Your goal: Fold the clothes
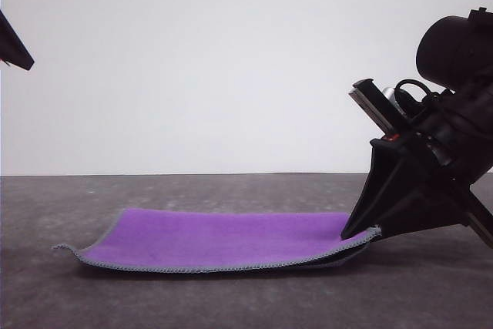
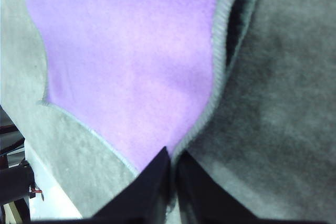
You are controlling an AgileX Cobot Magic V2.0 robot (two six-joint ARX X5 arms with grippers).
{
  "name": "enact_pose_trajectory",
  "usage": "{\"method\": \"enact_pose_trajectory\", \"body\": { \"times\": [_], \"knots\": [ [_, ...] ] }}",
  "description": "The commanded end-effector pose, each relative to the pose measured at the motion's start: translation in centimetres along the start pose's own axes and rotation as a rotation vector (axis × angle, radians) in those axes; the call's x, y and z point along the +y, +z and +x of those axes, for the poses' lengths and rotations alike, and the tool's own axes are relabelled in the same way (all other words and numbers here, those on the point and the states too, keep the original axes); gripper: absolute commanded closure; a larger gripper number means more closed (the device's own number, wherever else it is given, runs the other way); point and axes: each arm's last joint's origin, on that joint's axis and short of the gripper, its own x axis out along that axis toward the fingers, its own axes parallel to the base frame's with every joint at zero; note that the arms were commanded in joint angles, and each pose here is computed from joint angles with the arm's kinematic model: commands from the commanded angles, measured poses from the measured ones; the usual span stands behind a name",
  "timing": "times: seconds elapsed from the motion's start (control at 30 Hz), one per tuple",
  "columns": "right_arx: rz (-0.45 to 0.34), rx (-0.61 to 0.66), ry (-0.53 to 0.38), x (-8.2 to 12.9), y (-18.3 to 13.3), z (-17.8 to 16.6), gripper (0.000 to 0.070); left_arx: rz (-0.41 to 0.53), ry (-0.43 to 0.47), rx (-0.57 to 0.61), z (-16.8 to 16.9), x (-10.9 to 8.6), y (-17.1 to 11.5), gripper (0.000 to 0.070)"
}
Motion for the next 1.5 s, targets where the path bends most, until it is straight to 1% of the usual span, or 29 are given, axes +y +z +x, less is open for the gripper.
{"method": "enact_pose_trajectory", "body": {
  "times": [0.0,0.23,0.4,0.5,0.67,0.93,1.1,1.23,1.27,1.3,1.33,1.4,1.47],
  "knots": [
    [-0.018,0.003,0.008,0.1,0.2,0.2,0.07,0.009,-0.002,-0.011,0.0,-0.1,0.2,0.0387],
    [-0.1,0.013,0.097,2.1,0.7,0.2,0.07,0.011,-0.004,-0.02,0.0,-0.1,0.3,0.0387],
    [-0.173,0.025,0.146,4.4,0.4,1.6,0.07,0.011,-0.004,-0.02,0.0,-0.1,0.3,0.0387],
    [-0.206,0.002,0.188,6.1,0.1,2.6,0.07,0.011,-0.004,-0.02,0.0,-0.1,0.3,0.0387],
    [-0.227,-0.023,0.254,8.0,-0.1,4.2,0.07,0.011,-0.004,-0.02,0.0,-0.1,0.3,0.0387],
    [-0.261,0.034,0.267,10.0,0.9,7.8,0.07,0.012,-0.004,-0.02,0.0,-0.1,0.3,0.0387],
    [-0.29,0.067,0.284,11.6,1.7,10.3,0.07,0.012,-0.004,-0.02,0.0,-0.1,0.3,0.0387],
    [-0.301,0.099,0.286,12.6,1.8,12.1,0.0698,0.012,-0.004,-0.02,0.0,-0.1,0.3,0.0387],
    [-0.301,0.106,0.283,12.7,1.8,12.4,0.0687,0.012,-0.004,-0.02,0.0,-0.1,0.3,0.0387],
    [-0.3,0.113,0.28,12.7,1.8,12.6,0.0661,0.011,-0.004,-0.02,0.0,-0.1,0.3,0.0387],
    [-0.298,0.12,0.276,12.8,1.7,12.8,0.0622,0.011,-0.004,-0.02,0.0,-0.1,0.3,0.0387],
    [-0.29,0.131,0.263,12.7,1.5,12.9,0.0521,0.011,-0.004,-0.02,0.0,-0.1,0.3,0.0387],
    [-0.282,0.145,0.259,12.7,1.4,12.9,0.0454,0.011,-0.004,-0.02,0.0,-0.1,0.3,0.0387]
  ]
}}
